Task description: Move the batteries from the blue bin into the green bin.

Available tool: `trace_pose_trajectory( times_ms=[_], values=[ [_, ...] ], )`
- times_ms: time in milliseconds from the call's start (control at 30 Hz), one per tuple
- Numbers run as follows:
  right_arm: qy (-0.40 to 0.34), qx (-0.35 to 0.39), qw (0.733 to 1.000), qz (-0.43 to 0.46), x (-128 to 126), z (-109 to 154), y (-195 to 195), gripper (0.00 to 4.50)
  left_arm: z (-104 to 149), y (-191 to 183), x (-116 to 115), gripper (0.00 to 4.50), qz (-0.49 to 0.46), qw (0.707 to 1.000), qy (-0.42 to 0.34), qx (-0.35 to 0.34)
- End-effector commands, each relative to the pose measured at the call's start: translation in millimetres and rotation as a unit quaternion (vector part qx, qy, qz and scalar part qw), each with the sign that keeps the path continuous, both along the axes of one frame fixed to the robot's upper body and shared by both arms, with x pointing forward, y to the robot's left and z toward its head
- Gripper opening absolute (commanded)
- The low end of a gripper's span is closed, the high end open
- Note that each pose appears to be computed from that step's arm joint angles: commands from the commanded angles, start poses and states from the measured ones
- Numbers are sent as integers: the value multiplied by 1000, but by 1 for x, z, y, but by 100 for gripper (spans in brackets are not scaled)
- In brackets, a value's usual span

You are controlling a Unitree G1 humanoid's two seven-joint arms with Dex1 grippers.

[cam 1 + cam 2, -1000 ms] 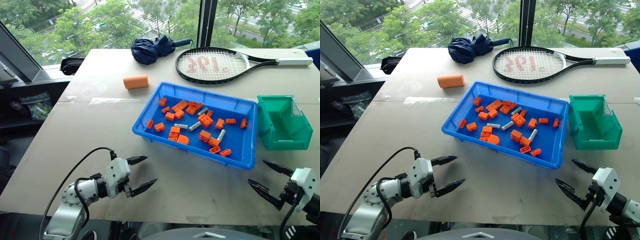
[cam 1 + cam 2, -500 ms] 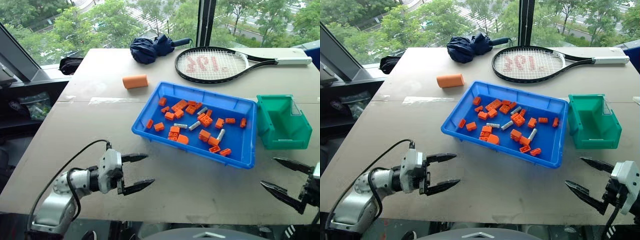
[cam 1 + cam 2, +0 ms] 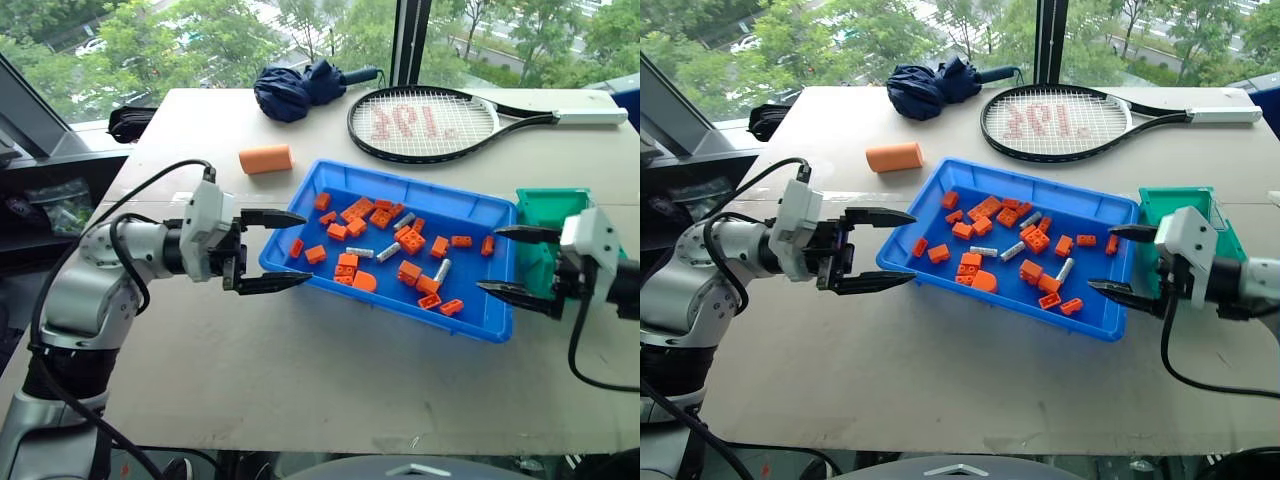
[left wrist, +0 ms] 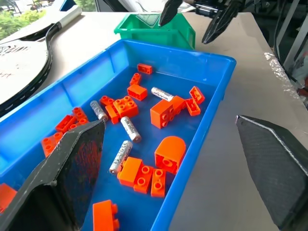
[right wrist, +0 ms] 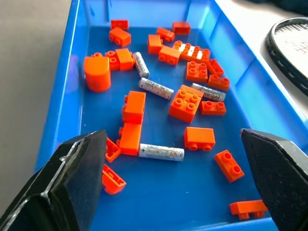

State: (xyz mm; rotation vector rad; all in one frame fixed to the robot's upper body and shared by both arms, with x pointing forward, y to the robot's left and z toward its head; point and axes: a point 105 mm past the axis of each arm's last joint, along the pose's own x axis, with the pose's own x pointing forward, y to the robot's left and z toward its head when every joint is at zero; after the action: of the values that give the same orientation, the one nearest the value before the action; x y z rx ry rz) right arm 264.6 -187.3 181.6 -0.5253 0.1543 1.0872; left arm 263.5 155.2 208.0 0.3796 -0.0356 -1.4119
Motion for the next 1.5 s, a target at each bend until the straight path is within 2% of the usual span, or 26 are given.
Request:
trace_pose_trajectory(
  times_ms=[33, 233, 533, 1000, 1100, 1233, 1333, 1367, 1500],
  values=[
    [10, -102, 993, 65, 12, -13, 4, 450, 9, -1, -3, 440, -27, 999, -18, 22],
    [32, -178, 973, 144, 37, -33, 18, 450, 9, -10, -3, 440, -40, 998, -23, 30],
    [53, -205, 958, 192, 60, -47, 35, 450, 18, -18, -8, 440, -43, 998, -30, 28],
    [101, -255, 933, 232, 72, -59, 49, 450, 24, -18, -7, 440, -31, 999, -36, 20],
    [101, -260, 931, 234, 74, -61, 52, 372, 23, -17, -8, 450, -27, 999, -37, 18],
    [97, -265, 930, 237, 75, -62, 54, 193, 22, -16, -8, 450, -25, 999, -37, 15],
    [96, -267, 929, 239, 73, -62, 53, 36, 22, -15, -8, 450, -23, 999, -37, 14],
    [95, -268, 929, 239, 73, -61, 52, 5, 22, -15, -8, 450, -24, 999, -37, 13],
    [93, -257, 932, 236, 71, -52, 52, 5, 22, -14, -8, 450, -28, 999, -35, 9]
  ],
)
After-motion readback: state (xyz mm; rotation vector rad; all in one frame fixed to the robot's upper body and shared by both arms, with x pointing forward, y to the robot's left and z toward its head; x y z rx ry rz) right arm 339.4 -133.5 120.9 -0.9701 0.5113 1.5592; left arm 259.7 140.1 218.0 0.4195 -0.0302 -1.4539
